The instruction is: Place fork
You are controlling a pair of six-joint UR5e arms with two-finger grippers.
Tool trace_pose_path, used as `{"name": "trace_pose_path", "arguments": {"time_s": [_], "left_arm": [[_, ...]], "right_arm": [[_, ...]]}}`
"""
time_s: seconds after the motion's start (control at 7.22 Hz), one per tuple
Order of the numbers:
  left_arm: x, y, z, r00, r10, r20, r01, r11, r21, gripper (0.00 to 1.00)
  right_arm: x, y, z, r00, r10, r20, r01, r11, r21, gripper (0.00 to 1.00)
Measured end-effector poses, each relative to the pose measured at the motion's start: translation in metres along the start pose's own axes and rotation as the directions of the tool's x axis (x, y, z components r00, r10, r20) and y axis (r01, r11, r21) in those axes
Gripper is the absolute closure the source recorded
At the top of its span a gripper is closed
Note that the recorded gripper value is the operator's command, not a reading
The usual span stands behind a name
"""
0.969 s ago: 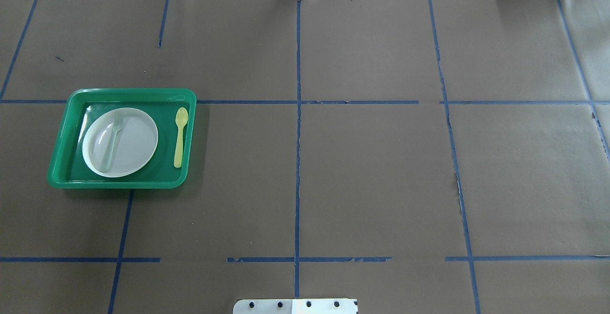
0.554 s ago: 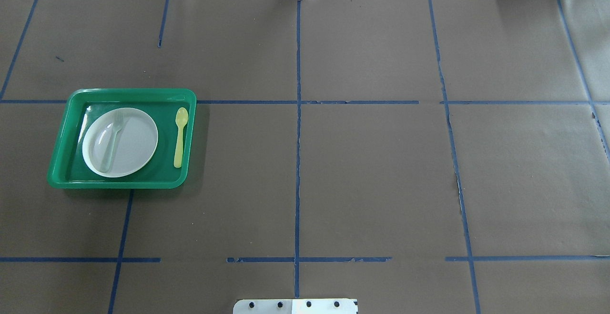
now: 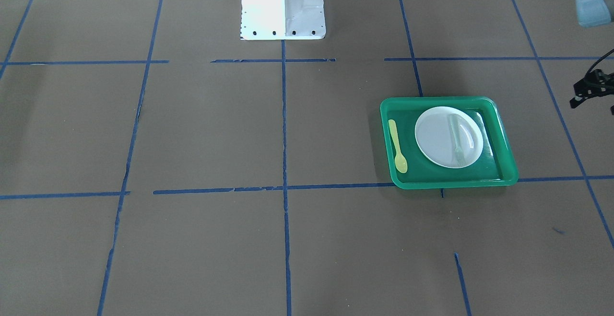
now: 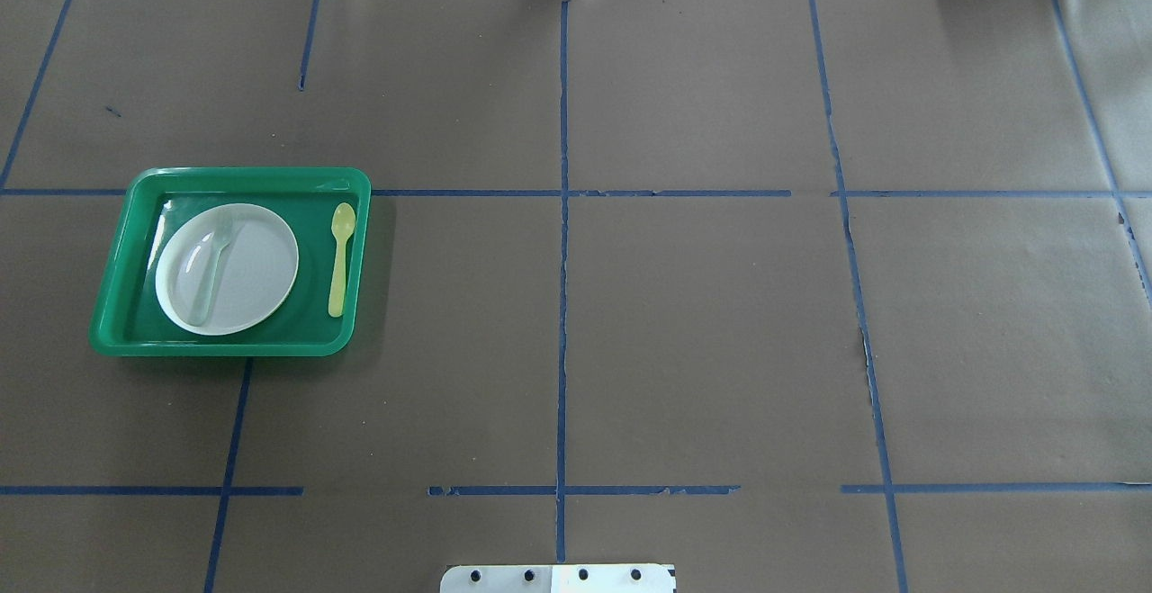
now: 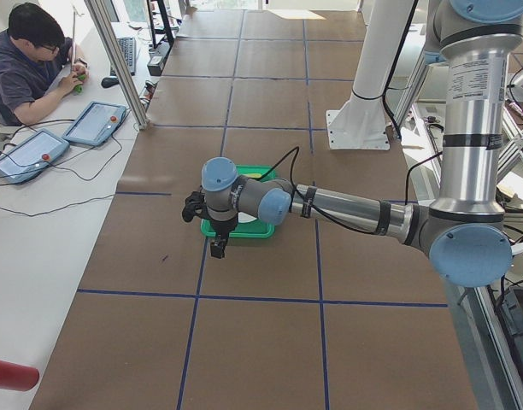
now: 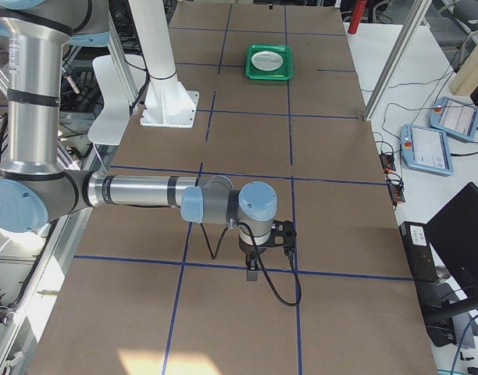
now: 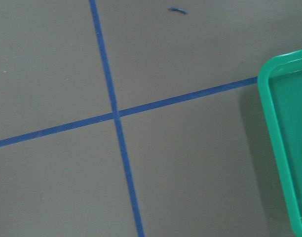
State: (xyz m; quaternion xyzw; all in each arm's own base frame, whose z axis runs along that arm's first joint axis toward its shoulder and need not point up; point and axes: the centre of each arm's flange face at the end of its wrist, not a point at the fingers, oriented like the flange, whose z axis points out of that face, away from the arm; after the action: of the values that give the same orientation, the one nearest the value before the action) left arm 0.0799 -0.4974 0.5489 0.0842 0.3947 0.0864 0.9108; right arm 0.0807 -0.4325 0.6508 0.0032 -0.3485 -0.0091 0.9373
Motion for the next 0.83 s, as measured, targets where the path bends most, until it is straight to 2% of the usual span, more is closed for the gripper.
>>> {"name": "trace_pose_path", "arguments": {"time_s": [0.28, 0.55, 0.83], "left_arm": [[0.076, -0.011, 0.035, 0.996, -0.054, -0.066, 0.054, 0.998, 0.008, 0.0], [0.14, -0.019, 0.069, 0.993, -0.105, -0.06, 0.105, 0.994, -0.001, 0.0], [0.172, -0.015, 0.094, 0.992, -0.116, -0.052, 0.117, 0.993, 0.017, 0.0]], "right_arm": [[0.0, 0.0, 0.0, 1.0, 0.0, 0.0, 0.0, 1.0, 0.0, 0.0], [0.0, 0.0, 0.0, 1.0, 0.0, 0.0, 0.0, 1.0, 0.0, 0.0], [0.0, 0.0, 0.0, 1.0, 0.0, 0.0, 0.0, 1.0, 0.0, 0.0]]}}
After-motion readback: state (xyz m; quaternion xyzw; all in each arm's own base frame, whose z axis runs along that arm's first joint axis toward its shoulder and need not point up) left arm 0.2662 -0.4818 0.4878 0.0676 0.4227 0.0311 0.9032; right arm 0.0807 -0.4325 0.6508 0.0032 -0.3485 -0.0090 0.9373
